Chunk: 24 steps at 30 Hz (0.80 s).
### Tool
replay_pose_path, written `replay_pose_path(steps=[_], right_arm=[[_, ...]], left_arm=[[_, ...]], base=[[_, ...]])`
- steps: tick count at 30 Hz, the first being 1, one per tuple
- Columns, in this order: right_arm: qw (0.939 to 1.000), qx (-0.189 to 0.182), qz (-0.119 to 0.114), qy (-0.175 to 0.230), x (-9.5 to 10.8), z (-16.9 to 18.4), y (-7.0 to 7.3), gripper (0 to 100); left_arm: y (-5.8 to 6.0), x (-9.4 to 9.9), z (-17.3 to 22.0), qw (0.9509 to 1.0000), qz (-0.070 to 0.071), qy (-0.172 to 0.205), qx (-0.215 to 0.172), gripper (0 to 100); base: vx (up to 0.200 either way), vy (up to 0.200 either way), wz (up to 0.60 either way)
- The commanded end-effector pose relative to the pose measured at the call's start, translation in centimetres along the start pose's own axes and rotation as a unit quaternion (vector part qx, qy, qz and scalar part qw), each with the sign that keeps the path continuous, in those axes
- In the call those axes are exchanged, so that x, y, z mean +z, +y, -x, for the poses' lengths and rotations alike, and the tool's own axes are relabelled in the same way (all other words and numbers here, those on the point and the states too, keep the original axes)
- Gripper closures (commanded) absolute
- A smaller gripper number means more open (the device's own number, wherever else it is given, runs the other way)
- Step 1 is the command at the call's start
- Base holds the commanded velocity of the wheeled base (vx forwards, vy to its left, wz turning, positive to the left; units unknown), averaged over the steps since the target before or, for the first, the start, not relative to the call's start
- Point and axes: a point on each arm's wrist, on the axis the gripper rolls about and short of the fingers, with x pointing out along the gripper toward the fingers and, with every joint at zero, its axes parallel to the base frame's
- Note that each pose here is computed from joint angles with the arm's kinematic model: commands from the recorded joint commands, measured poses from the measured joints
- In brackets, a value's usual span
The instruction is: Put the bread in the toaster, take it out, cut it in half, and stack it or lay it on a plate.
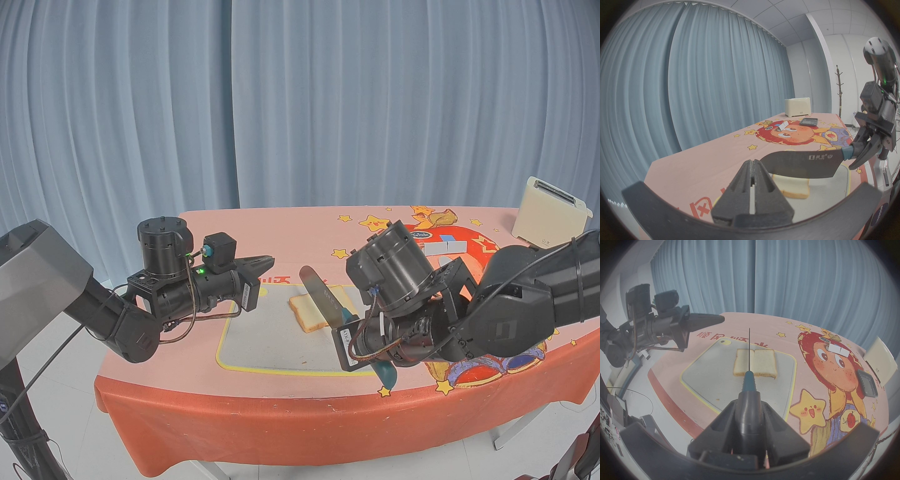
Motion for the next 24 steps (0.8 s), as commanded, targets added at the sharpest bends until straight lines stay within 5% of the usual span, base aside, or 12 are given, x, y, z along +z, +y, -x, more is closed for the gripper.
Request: replay_pose_path(steps=[1,7,11,24], right_arm=[[1.0,-0.002,0.002,0.004,-0.1,-0.4,0.2,100],[0.9999,-0.013,-0.006,-0.002,0.0,-0.4,0.0,100],[0.9998,-0.016,-0.009,-0.002,0.0,-0.5,0.0,100],[0.9998,-0.018,-0.007,0.006,-0.1,-1.5,0.5,100]], left_arm=[[0.1,0.8,-0.3,0.9999,-0.006,-0.014,-0.001,100],[0.3,1.4,-0.9,0.9996,-0.01,-0.025,-0.002,100],[-0.1,0.0,-1.8,0.9998,-0.009,-0.011,-0.011,100],[-1.5,-2.1,-3.8,0.9978,-0.043,0.006,-0.05,100]], base=[[0.0,0.0,0.0],[0.0,0.0,0.0],[0.0,0.0,0.0],[0.0,0.0,0.0]])
